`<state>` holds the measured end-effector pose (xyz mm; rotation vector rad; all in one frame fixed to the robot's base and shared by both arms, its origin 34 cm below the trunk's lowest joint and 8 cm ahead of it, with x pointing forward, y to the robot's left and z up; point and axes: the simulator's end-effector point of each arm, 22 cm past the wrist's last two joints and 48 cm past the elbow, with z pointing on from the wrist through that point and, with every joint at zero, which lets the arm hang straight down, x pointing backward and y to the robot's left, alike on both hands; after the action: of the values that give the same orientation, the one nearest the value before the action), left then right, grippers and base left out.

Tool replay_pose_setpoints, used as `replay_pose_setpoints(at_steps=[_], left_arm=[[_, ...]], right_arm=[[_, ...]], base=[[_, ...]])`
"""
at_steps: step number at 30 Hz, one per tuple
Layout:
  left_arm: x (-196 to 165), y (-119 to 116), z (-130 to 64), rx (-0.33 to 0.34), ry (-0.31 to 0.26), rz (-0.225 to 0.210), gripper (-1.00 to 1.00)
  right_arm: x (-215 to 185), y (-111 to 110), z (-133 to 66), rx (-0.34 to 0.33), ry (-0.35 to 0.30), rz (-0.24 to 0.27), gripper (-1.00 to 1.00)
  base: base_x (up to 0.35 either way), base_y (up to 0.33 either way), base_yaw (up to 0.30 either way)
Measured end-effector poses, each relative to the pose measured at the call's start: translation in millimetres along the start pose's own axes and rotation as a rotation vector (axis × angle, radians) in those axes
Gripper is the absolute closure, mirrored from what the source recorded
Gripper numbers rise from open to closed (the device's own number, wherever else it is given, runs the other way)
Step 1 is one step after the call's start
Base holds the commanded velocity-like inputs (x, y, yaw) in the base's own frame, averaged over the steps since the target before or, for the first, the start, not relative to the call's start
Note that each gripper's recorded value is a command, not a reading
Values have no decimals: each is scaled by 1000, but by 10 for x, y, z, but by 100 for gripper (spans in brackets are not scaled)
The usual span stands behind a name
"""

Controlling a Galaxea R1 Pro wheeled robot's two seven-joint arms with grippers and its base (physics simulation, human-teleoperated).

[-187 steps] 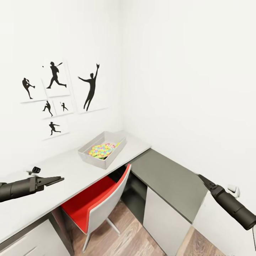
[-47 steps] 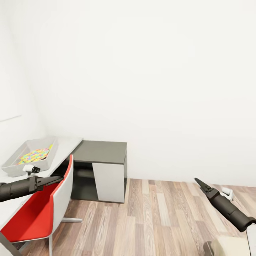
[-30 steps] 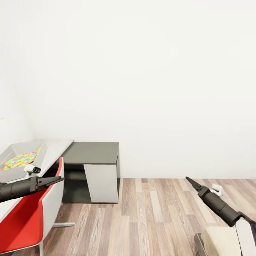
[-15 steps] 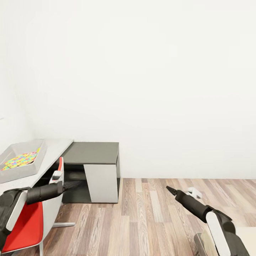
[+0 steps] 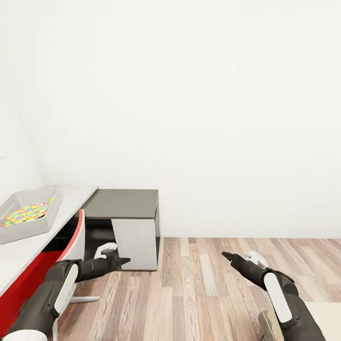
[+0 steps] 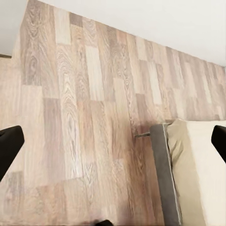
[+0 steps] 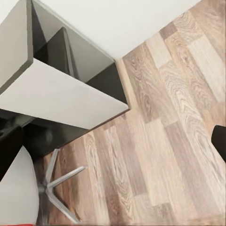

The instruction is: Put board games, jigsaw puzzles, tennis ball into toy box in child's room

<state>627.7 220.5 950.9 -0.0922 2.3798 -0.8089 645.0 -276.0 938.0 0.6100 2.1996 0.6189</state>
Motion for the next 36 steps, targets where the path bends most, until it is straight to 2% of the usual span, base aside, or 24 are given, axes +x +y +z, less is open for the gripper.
replay_pose_setpoints(at_steps=[2,4,7,10,13,14,19,22,24,26,28,30,31,33,35,36], left_arm=[[131,153,119,-52,23,-24,-100],[168,291,208,-100,23,-34,-100],[210,498,360,-177,17,-35,-100],[289,593,493,-223,32,-34,-100],[316,663,566,-267,15,-20,-100],[331,709,587,-301,10,-12,-100],[431,859,599,-388,21,-7,-100],[518,915,626,-405,25,-8,-100],[609,954,662,-417,29,0,-100],[770,1023,700,-440,51,33,-100],[861,1071,707,-456,68,63,-100],[960,1119,712,-471,92,93,-100],[1002,1134,713,-475,101,97,-100],[1290,1244,712,-491,149,100,-100],[1690,1384,697,-507,187,98,-100],[1802,1416,688,-510,195,98,-100]], right_arm=[[35,-91,68,44,20,9,-100],[61,-173,119,88,36,11,-100],[125,-233,180,145,59,-17,-100],[146,-207,213,159,60,-44,-100],[163,-173,231,161,63,-60,-100],[178,-147,241,159,65,-71,-100],[271,-48,281,150,84,-112,-100],[350,-46,308,151,99,-123,-100],[438,-130,350,166,103,-115,-100],[577,-274,442,194,81,-94,-100],[690,-316,521,207,64,-75,-100],[1011,-462,587,242,102,-68,-100],[1122,-519,594,255,121,-73,-100],[1549,-733,589,305,192,-119,-100],[1877,-983,538,354,223,-171,-100],[1951,-1058,517,368,228,-180,-100]], base=[[0,0,0],[0,0,0],[0,0,0],[0,0,0],[0,0,0],[0,0,0],[0,0,0],[0,0,0],[0,0,0],[0,0,0],[0,0,0],[0,0,0],[0,0,0],[0,0,0],[0,0,0],[0,0,0]])
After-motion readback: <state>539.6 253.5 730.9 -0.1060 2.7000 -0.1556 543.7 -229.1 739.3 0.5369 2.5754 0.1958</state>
